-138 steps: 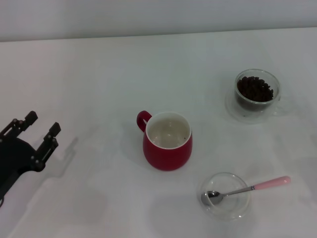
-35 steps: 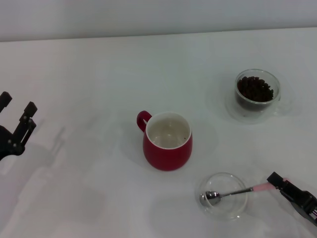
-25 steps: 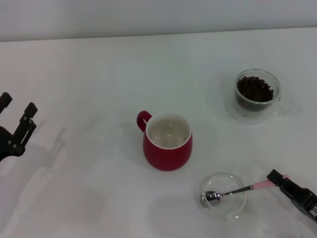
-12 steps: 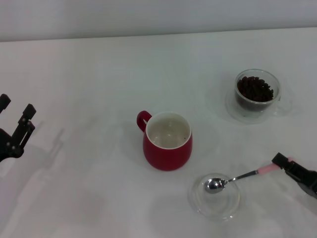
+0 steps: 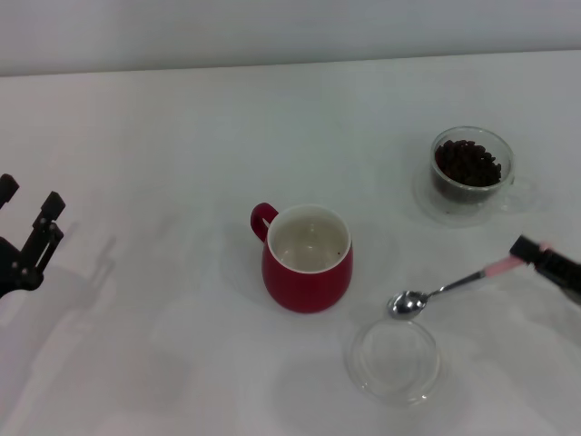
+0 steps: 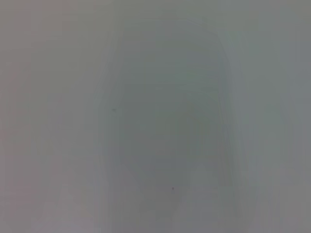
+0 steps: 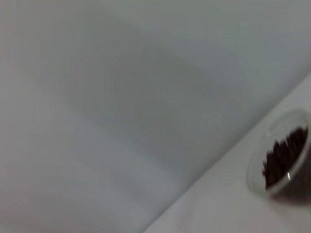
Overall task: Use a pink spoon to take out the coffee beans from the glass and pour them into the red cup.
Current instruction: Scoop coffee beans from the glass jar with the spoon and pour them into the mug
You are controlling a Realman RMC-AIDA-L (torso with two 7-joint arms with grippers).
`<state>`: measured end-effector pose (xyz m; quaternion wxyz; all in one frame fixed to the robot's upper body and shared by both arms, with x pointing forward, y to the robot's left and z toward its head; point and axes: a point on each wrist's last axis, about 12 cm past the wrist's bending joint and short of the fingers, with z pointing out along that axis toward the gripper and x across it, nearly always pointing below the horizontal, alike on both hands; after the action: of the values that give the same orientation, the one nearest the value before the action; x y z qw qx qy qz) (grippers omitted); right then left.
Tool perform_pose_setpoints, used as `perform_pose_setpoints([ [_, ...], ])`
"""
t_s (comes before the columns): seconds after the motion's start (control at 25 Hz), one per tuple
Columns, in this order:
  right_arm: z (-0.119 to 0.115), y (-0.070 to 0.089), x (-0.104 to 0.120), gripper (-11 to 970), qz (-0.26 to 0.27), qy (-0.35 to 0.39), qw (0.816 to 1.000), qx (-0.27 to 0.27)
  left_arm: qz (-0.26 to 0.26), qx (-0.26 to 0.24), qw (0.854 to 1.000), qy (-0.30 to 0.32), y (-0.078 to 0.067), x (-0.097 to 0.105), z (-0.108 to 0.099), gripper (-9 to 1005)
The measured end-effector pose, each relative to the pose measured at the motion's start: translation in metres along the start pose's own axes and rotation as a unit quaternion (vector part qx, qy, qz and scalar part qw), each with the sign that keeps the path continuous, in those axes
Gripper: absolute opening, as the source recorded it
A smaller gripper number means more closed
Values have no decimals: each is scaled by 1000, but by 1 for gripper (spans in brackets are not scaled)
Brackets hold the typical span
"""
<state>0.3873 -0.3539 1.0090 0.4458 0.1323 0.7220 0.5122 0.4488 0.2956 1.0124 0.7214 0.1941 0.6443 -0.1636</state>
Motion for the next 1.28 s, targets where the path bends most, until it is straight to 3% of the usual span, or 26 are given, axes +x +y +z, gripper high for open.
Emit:
perform_pose_setpoints([
  [0.44,23,1,-80,153,-90,2,996,-6,-5,-14,1000,-3,2,0,1,547],
  [1.04,47,12,-154,156,-191,-22,981,17,-1,-19,1000,-2,6,-1,9,547],
  [1.28,57,11,-166,158,-236,-13,970,48,0,-26,1000,-4,9,-2,9,546],
])
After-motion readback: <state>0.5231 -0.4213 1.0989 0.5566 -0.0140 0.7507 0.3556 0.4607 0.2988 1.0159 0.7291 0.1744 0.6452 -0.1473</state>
